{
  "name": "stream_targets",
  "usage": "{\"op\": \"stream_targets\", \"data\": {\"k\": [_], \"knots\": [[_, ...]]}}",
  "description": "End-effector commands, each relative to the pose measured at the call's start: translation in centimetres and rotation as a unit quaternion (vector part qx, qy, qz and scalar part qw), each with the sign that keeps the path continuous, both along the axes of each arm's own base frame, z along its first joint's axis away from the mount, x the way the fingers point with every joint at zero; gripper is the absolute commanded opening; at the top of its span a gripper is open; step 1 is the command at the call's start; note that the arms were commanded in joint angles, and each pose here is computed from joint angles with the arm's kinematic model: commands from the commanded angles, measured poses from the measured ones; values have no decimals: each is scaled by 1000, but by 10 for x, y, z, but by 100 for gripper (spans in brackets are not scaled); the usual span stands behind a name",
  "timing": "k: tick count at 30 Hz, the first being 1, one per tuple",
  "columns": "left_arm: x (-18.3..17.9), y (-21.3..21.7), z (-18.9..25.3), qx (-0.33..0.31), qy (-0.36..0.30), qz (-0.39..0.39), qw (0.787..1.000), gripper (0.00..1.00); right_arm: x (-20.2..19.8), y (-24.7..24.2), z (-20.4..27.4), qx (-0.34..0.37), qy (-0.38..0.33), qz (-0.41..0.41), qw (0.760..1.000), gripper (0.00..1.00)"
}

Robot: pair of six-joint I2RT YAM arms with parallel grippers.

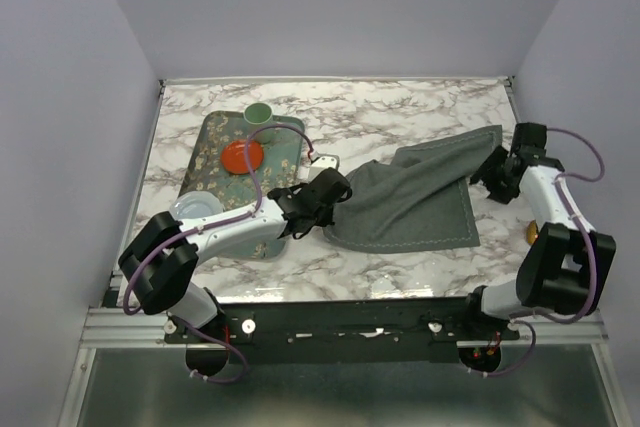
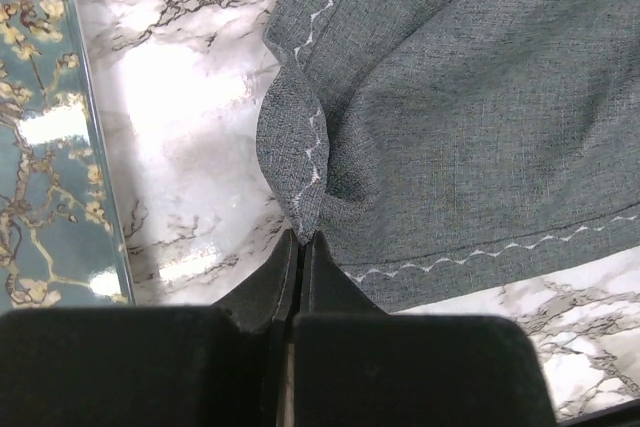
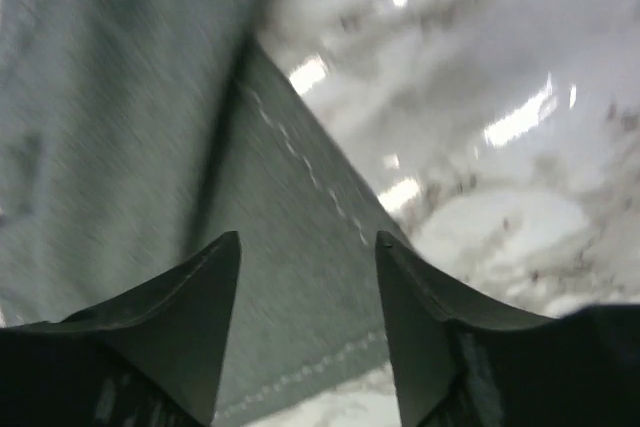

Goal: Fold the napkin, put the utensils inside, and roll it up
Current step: Flatten the napkin out

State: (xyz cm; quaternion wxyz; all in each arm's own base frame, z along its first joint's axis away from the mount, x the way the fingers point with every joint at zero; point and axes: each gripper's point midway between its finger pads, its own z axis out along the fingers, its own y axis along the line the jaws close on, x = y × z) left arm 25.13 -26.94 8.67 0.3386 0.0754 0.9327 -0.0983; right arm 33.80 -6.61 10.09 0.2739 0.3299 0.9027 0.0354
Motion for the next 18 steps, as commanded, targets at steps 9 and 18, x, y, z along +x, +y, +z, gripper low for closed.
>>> {"op": "stream_targets", "data": {"k": [9, 18], "knots": [[13, 1, 18, 3, -45, -6, 999, 0, -124, 23, -60, 71, 106, -163, 978, 49], [15, -1, 23, -3, -49, -7, 999, 0, -140, 7, -73, 29, 146, -182, 972, 52]]}}
